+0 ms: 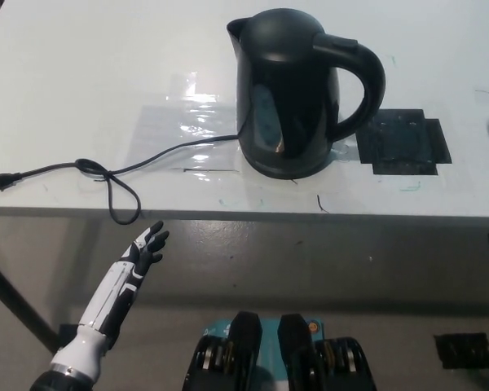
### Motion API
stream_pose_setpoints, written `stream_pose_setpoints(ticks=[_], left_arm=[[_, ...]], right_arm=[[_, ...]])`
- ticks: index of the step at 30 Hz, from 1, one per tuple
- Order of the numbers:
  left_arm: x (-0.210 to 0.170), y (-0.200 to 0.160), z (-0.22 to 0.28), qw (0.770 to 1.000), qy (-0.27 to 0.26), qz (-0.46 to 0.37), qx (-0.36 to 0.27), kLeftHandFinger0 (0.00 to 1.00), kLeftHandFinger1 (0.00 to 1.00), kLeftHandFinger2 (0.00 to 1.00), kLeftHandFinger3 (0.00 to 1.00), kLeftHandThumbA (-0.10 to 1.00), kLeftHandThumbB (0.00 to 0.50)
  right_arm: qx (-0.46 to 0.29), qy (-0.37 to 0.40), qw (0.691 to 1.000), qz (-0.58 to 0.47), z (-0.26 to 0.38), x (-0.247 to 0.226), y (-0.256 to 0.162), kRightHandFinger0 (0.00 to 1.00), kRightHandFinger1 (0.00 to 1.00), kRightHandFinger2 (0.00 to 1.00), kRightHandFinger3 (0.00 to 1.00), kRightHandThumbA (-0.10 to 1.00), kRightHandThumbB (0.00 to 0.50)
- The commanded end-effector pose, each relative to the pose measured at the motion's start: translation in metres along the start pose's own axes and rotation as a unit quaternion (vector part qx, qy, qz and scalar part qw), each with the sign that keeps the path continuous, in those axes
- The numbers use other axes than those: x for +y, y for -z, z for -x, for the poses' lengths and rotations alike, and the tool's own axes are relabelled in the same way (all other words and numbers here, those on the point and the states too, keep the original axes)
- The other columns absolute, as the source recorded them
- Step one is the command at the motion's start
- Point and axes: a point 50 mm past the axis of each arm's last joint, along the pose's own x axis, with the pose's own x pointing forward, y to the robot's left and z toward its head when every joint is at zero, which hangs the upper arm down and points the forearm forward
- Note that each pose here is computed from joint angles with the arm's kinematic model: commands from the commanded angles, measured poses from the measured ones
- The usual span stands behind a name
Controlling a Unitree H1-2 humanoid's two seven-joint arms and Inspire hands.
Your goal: A kettle and its base are kept separately on the desk infront of the robot and the robot uses its right hand to lift the kettle by its handle and places it on its base to align it correctly.
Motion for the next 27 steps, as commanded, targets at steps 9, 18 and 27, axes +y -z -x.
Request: stream_pose_setpoints(ticks=[9,18,27], left_arm=[[0.004,-0.009,0.005,1.000,0.004,-0.007,-0.027,1.00,1.00,1.00,1.00,1.00,0.196],[0.003,-0.007,0.008,1.000,0.003,-0.006,-0.027,1.00,1.00,1.00,1.00,1.00,0.197],[0.002,-0.005,0.014,1.000,0.003,-0.003,-0.023,1.00,1.00,1.00,1.00,1.00,0.192]], right_arm=[[0.185,-0.095,0.978,0.012,0.129,0.007,0.055,1.00,1.00,1.00,1.00,1.00,0.404],[0.262,-0.124,0.957,0.002,0.155,0.022,0.094,1.00,1.00,1.00,1.00,1.00,0.444],[0.290,-0.130,0.948,-0.035,0.160,0.024,0.102,1.00,1.00,1.00,1.00,1.00,0.431]])
